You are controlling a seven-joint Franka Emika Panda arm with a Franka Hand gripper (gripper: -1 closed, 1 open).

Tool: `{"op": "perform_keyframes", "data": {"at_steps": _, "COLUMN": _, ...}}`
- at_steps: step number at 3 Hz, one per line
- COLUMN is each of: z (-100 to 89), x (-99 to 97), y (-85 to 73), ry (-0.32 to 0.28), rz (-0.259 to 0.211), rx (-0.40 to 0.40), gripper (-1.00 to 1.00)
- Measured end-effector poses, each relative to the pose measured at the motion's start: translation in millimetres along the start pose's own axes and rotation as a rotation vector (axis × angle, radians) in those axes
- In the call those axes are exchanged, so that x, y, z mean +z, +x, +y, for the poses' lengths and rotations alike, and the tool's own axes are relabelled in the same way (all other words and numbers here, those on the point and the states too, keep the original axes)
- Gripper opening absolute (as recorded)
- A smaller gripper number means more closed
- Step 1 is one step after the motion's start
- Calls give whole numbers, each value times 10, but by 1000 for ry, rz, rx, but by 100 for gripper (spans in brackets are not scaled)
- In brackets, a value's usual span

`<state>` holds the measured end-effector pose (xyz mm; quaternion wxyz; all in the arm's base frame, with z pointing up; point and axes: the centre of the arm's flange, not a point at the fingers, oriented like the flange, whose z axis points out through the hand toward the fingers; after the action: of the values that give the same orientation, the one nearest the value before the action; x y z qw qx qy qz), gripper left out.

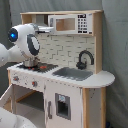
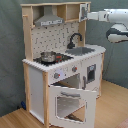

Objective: Play with the kitchen

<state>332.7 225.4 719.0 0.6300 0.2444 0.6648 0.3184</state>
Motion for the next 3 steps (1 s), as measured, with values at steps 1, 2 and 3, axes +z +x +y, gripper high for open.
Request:
{"op": "perform_keyframes", "data": {"at_steps": 1, "z": 84, "x": -251, "y": -67, "ry": -18, "rz": -52, "rx": 35, "gripper": 100}}
{"op": "perform_keyframes", "data": {"at_steps": 2, "z": 157, "x": -452, "y": -72, "ry": -17, "rz": -88, "rx": 63, "gripper": 100}}
{"op": "perform_keyframes", "data": {"at_steps": 3, "z": 272, "x": -591, "y": -119, "ry": -45, "rz": -130, "rx": 141, "gripper": 100}}
